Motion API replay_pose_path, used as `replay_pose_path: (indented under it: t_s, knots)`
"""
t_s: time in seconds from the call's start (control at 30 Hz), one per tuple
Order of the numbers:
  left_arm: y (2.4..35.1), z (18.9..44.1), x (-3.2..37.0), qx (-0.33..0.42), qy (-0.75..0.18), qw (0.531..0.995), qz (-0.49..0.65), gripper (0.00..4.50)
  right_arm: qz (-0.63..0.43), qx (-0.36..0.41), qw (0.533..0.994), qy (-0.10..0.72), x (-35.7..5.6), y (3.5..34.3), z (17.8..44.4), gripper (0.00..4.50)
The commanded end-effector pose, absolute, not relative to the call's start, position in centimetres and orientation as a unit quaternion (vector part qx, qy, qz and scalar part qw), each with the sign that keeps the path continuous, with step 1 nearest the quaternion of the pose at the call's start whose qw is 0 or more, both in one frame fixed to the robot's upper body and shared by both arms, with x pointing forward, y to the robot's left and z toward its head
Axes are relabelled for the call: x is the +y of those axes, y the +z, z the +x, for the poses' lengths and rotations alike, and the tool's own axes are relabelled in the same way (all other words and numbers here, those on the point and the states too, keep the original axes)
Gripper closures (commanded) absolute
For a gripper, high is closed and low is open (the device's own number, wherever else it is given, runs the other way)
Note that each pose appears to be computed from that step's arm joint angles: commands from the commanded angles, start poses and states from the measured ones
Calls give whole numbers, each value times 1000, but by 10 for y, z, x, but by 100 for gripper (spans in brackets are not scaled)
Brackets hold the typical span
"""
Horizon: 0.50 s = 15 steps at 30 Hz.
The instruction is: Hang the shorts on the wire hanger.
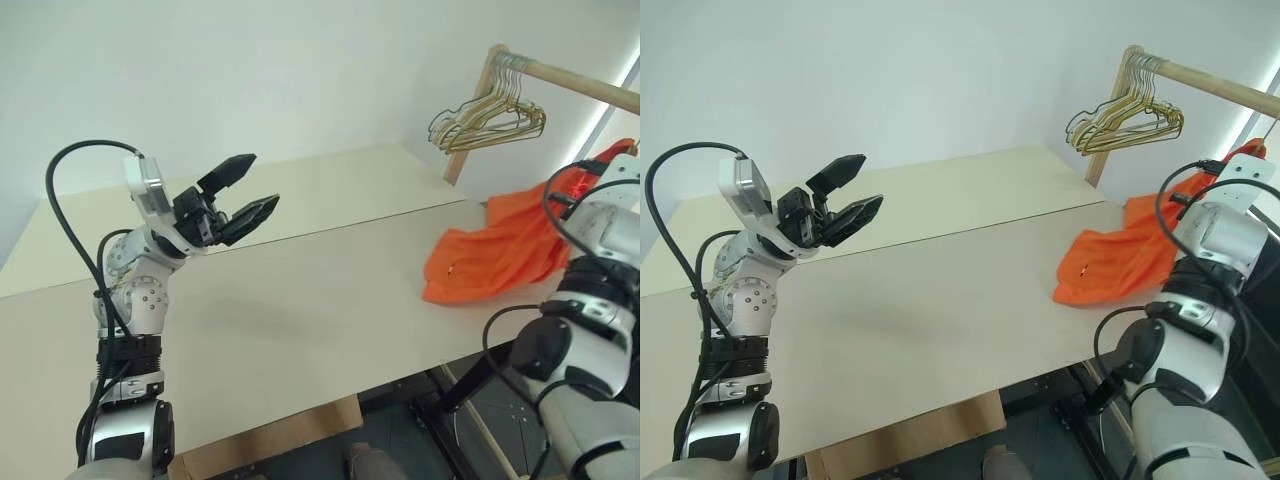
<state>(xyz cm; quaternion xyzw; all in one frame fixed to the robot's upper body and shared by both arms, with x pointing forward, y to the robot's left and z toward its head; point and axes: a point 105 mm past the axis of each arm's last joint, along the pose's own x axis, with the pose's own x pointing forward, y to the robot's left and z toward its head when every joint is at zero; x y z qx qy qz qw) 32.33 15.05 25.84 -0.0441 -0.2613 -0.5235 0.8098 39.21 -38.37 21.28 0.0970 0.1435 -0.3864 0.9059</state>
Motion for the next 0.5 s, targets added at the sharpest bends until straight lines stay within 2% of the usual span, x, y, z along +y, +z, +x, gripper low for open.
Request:
replay_pose_path:
  t_s: [0.03, 0.2, 0.5]
  knots:
    - [268, 320, 153, -278, -518, 808, -31, 2, 123, 78, 908, -393, -397, 245, 397, 450]
    - [266, 319, 154, -277, -514, 811, -29, 2, 132, 68, 908, -391, -408, 249, 400, 450]
    - [265, 319, 155, -274, -513, 814, -21, 2, 235, 47, 908, -344, -409, 258, 403, 450]
